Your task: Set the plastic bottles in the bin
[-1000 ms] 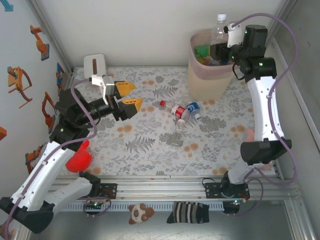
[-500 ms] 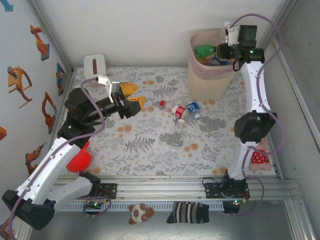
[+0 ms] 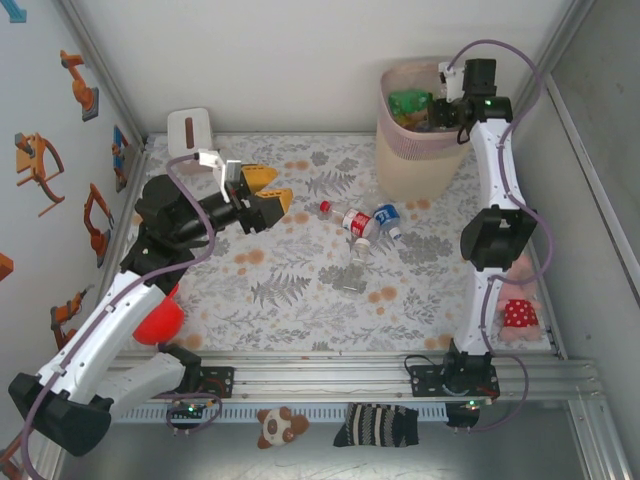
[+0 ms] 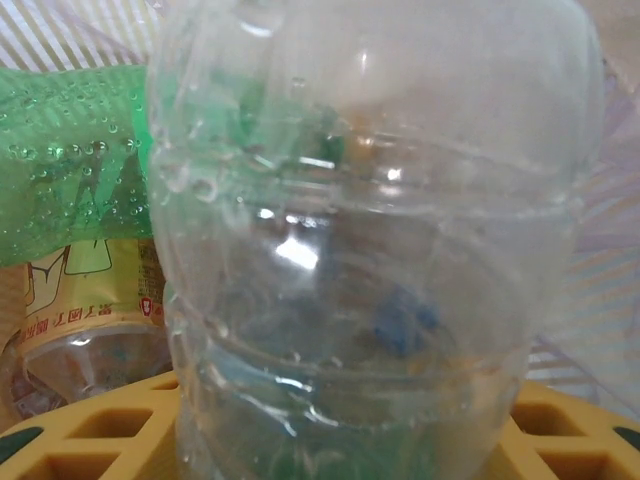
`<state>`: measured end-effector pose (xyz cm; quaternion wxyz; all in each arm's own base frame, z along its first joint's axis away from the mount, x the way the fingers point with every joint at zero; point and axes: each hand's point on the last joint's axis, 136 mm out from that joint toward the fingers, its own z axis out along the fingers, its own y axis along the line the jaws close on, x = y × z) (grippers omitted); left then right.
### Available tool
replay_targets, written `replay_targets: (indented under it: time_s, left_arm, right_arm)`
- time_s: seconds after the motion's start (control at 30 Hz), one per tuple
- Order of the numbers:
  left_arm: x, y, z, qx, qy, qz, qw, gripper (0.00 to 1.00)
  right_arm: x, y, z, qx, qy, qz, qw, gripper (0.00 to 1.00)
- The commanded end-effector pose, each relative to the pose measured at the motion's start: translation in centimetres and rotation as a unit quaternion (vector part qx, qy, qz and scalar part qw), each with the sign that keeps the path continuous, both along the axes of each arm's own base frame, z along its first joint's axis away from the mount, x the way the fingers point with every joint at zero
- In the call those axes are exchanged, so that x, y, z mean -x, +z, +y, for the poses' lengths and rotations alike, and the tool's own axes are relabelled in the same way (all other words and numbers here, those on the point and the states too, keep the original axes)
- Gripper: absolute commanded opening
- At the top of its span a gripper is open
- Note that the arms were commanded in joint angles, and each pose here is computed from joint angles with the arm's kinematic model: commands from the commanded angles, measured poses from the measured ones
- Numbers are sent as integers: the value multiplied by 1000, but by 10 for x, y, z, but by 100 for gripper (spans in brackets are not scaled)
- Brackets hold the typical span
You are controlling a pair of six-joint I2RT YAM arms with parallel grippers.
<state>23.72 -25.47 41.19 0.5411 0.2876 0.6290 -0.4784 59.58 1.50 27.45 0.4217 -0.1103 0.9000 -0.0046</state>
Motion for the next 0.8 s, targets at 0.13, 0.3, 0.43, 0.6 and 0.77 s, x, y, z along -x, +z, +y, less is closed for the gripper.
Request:
replay_targets:
  time_s: [0.13,0.3,0.43,0.6,0.77]
  left_arm:
    - [-1,8,1,15,0,-5,1000,75]
    - [0,12,2,20,0,-7,1000,75]
    - [1,13,2,23,0,-9,1000,75]
    - [1,14,2,23,0,-9,1000,75]
    - [1,11,2,18,0,-3,1000,75]
  right_arm:
    - [24,-32,-11,17,-9,80,997,58]
    - [30,11,-8,3,-12,35,999,71]
    - [38,43,-8,0,-16,1,1000,74]
    - [49,71,-7,-12,-21,-24,999,75]
    - [60,91,-7,-20,-29,-43,998,74]
